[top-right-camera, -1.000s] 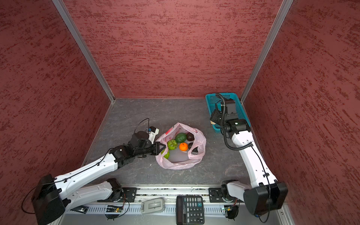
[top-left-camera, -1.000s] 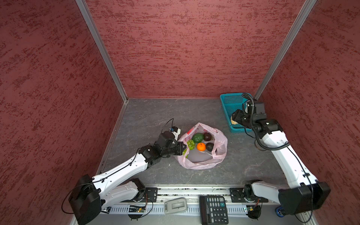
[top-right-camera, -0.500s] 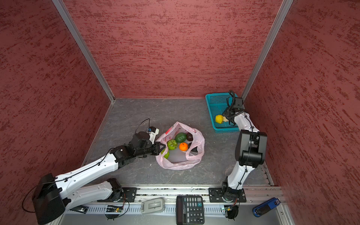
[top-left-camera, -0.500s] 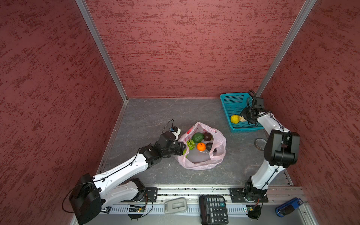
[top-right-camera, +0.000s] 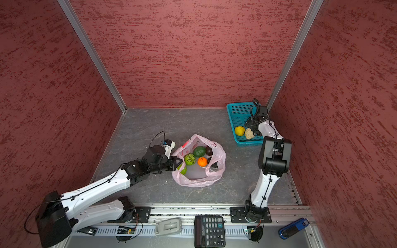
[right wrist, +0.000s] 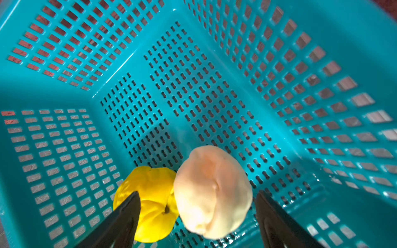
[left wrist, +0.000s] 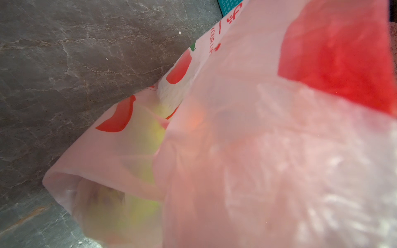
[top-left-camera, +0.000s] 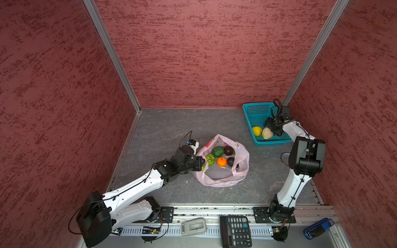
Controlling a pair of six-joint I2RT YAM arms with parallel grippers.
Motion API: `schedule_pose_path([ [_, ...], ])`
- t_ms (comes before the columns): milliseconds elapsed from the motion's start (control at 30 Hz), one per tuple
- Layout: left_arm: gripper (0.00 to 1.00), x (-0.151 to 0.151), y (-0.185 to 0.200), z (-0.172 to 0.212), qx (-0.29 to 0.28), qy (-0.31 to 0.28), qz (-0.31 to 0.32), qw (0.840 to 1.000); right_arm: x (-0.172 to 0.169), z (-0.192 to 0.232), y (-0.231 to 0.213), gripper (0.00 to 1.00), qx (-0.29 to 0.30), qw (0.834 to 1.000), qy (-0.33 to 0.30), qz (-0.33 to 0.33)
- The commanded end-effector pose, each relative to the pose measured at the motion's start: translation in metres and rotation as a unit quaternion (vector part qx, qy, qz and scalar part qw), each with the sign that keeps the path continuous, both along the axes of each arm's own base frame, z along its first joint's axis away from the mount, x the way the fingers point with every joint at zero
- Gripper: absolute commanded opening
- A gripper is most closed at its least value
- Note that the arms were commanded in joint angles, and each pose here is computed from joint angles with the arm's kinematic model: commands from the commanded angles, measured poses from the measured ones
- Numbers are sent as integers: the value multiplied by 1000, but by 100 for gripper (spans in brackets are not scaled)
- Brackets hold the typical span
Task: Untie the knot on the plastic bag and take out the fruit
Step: 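Lift the cream fruit to the teal basket and release it, then return the empty right gripper over the bag opening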
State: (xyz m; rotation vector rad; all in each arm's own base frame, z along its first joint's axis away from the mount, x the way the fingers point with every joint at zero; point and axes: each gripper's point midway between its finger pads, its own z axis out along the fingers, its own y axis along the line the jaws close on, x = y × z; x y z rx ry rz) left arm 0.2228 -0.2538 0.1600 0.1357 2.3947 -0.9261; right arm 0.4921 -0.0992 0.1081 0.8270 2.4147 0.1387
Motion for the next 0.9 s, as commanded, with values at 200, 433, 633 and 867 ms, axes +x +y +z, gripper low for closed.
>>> schedule_pose_path([
  [200,0,1,-3,10,-11,-13,-10,1000,-23,73,51,86,13,995,-75,60],
  [433,0,0,-2,8,-9,-12,-14,1000,-70,120,142,87,43,979,-112,164],
  [633,0,1,-1,11,-9,-18,-15,1000,-126,151,218,87,77,957,-132,247],
  [867,0,4,-2,12,-11,-19,-18,1000,-186,175,282,87,97,932,-135,323],
])
